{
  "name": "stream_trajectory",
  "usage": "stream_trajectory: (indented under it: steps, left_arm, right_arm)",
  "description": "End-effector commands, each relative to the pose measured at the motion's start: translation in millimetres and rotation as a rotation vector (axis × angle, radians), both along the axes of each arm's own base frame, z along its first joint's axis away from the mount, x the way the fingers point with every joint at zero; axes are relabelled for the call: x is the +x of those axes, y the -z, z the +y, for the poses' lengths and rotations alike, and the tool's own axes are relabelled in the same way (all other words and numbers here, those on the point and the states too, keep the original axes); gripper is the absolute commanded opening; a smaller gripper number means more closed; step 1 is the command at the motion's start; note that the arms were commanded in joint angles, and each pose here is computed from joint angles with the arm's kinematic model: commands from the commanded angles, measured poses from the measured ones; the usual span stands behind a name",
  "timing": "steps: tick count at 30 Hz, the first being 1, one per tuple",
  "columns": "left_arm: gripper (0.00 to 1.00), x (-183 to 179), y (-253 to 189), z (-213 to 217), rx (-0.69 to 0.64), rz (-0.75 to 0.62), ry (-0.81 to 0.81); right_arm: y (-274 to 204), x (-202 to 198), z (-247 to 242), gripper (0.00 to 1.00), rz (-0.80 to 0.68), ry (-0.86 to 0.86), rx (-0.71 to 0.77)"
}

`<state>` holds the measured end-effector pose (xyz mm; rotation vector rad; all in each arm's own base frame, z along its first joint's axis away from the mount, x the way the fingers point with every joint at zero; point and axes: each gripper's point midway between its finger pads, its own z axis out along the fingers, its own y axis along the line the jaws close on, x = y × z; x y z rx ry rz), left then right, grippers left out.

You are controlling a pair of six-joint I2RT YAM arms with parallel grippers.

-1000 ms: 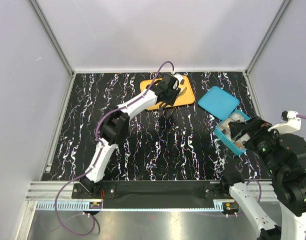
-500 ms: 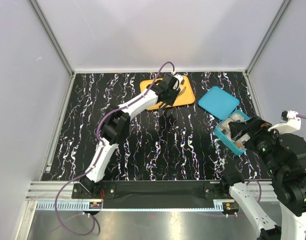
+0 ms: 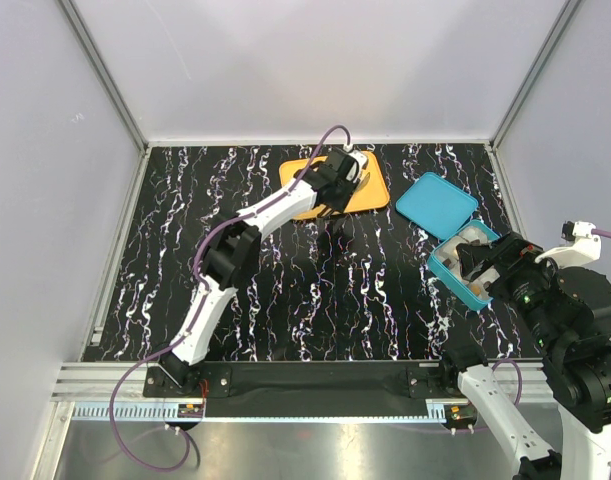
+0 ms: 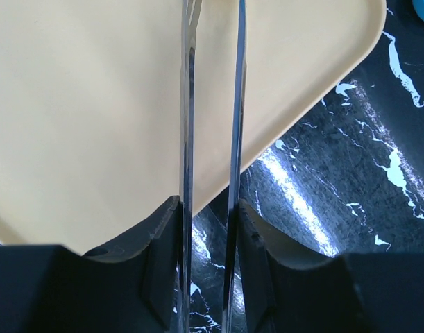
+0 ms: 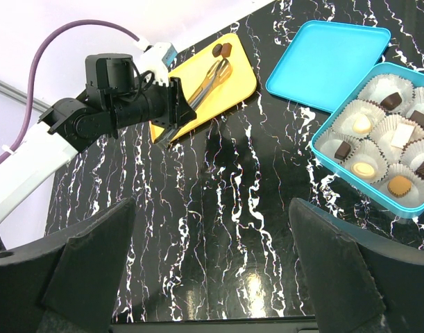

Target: Pack the chocolate

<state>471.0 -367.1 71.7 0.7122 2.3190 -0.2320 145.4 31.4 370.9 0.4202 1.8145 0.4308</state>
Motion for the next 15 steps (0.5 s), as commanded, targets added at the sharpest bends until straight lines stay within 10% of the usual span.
stream_trajectory:
  steps: [1,15]
  left_arm:
    - [0.37,7,-42,-16,-0.051,-0.098,0.022]
    - [0.31,-14,-100,-33,-0.193,-0.14,0.056]
  right_arm:
    - [-10,1,-3,1.0,-0.037,0.015,-0.005]
    - [-13,-4,-3,1.0,-0.046,0.014,0.011]
